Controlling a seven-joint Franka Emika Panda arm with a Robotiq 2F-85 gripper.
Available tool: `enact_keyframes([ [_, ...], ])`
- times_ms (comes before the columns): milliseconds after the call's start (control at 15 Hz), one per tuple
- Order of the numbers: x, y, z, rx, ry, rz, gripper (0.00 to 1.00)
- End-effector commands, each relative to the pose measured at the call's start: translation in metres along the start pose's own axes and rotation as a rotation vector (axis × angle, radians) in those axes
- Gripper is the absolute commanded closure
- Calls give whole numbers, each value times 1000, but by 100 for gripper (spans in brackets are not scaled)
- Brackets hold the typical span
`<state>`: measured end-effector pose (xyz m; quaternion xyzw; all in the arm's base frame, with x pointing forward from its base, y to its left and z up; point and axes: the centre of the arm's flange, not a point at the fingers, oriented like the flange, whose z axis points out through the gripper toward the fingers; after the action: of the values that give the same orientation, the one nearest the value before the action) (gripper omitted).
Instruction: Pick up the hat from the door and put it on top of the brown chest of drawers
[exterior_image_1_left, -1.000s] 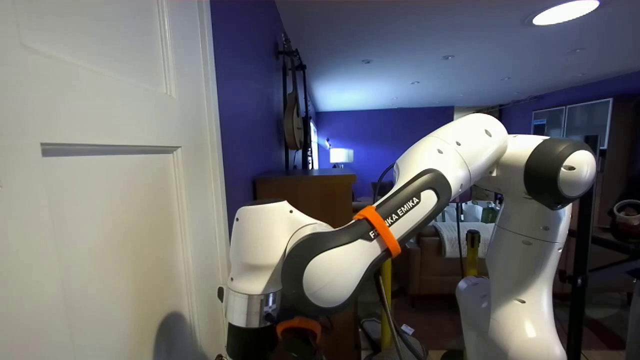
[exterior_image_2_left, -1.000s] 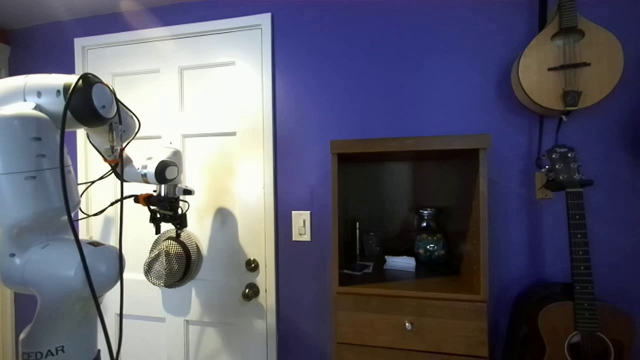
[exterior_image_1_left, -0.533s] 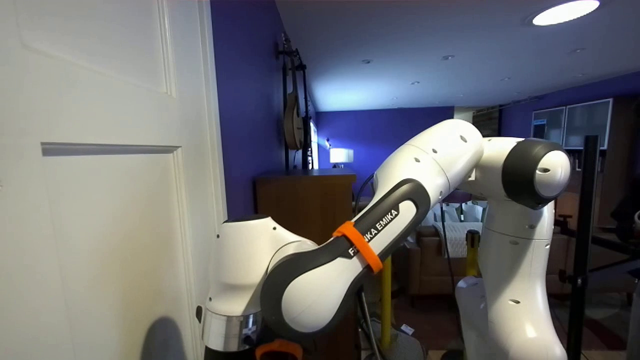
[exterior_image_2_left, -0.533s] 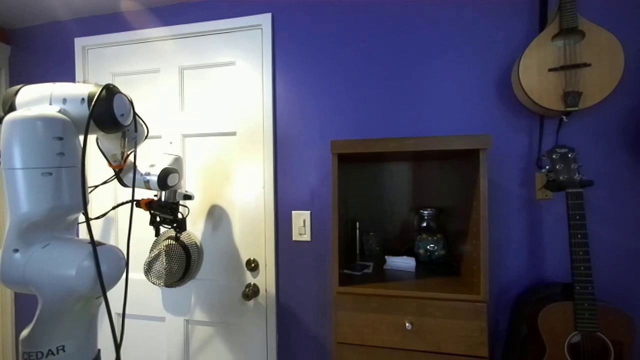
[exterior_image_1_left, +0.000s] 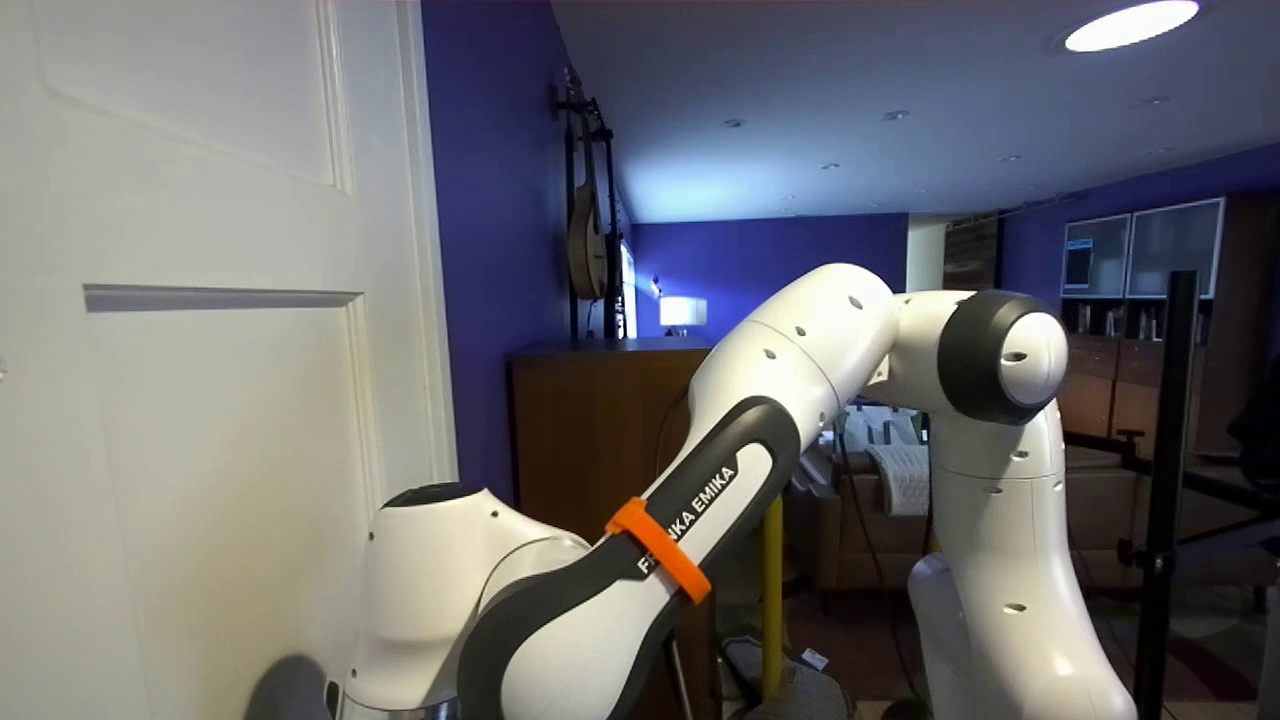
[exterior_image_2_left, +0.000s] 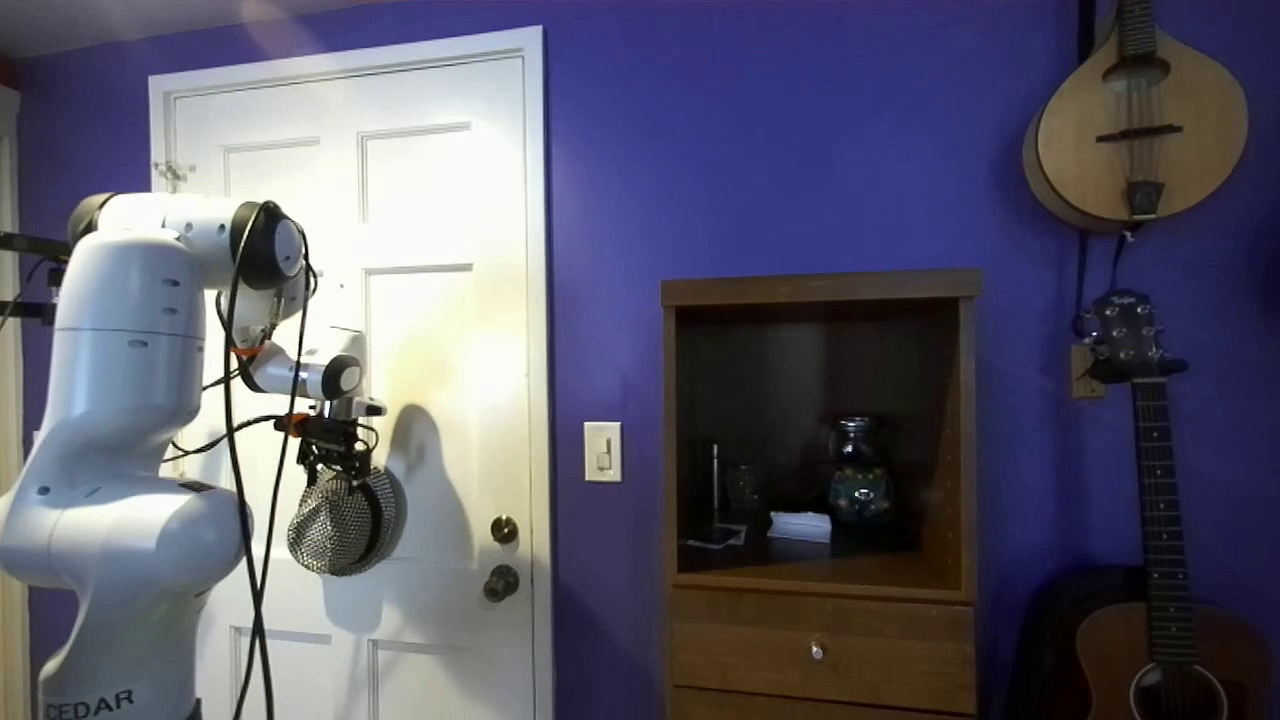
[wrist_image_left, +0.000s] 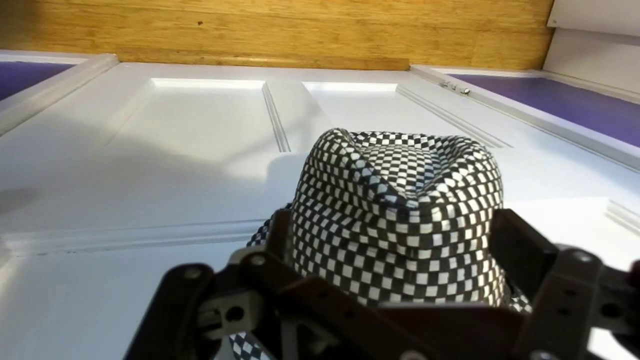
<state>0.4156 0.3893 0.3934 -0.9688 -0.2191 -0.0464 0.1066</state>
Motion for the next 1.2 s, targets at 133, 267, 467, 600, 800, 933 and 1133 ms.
enact_keyframes([
  [133,23,-24,18,-21,30,-37,0],
  [267,25,-29,24,-33,30,-45,0],
  [467,27,-36,29,-47,43,-56,25],
  [600,28,-39,33,-63,56,-64,34],
  [800,30,-40,35,-72,65,-74,56],
  [933,31,-42,36,-80,67,-80,70],
  [1133,29,-43,27,-99,74,-79,90],
])
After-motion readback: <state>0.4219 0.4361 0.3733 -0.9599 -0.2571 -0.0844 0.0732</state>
